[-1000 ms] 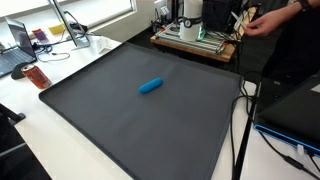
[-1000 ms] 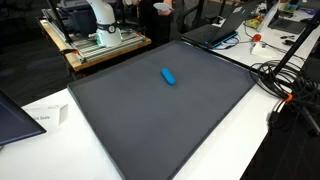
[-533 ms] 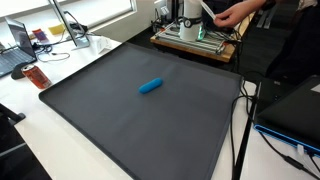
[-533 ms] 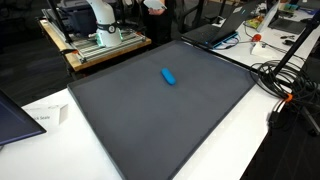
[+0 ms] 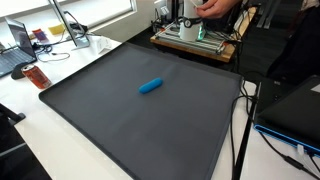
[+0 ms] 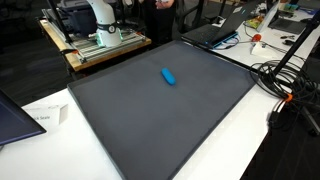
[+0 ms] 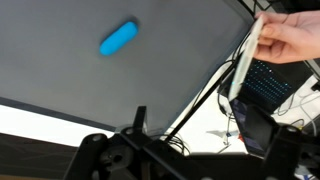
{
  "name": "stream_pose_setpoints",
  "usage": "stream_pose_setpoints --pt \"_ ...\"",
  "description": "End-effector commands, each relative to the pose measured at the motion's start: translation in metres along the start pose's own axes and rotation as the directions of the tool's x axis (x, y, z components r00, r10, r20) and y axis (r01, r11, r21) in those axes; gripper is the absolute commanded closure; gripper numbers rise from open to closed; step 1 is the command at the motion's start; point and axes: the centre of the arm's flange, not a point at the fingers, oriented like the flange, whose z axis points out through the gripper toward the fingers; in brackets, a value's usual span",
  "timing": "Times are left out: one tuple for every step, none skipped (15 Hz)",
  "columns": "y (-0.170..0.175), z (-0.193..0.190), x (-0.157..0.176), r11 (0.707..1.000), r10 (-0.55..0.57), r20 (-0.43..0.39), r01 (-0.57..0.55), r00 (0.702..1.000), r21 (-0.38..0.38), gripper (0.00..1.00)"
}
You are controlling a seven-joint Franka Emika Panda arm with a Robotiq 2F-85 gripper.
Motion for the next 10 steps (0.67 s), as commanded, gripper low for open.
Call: stream_pose_setpoints --pt "-0.005 0.007 -0.009 0.987 -0.119 -0.068 0.125 0.991 0.1 0.0" --pt "-0.004 0.007 -0.013 0.982 -0.138 -0.081 0.147 0.987 0.118 0.0" --pt "-0.001 0.008 -0.018 0.976 -0.154 -0.095 0.167 0.983 0.137 0.0" --pt "0.002 0.008 -0.022 0.972 -0.166 -0.103 0.18 0.981 0.152 0.0" --pt "0.005 0.006 -0.028 0.968 -0.175 -0.11 0.191 0.978 0.164 0.24" --pt "0.009 0.004 -0.034 0.963 -0.184 -0.117 0.203 0.976 0.177 0.26" --pt "0.012 0.002 -0.04 0.96 -0.19 -0.12 0.21 0.974 0.185 0.32" --pt "0.016 0.0 -0.046 0.956 -0.197 -0.123 0.218 0.973 0.194 0.41" --pt "0.019 -0.002 -0.052 0.954 -0.204 -0.124 0.226 0.971 0.199 0.48" --pt "0.021 -0.004 -0.057 0.951 -0.208 -0.128 0.231 0.97 0.204 0.56"
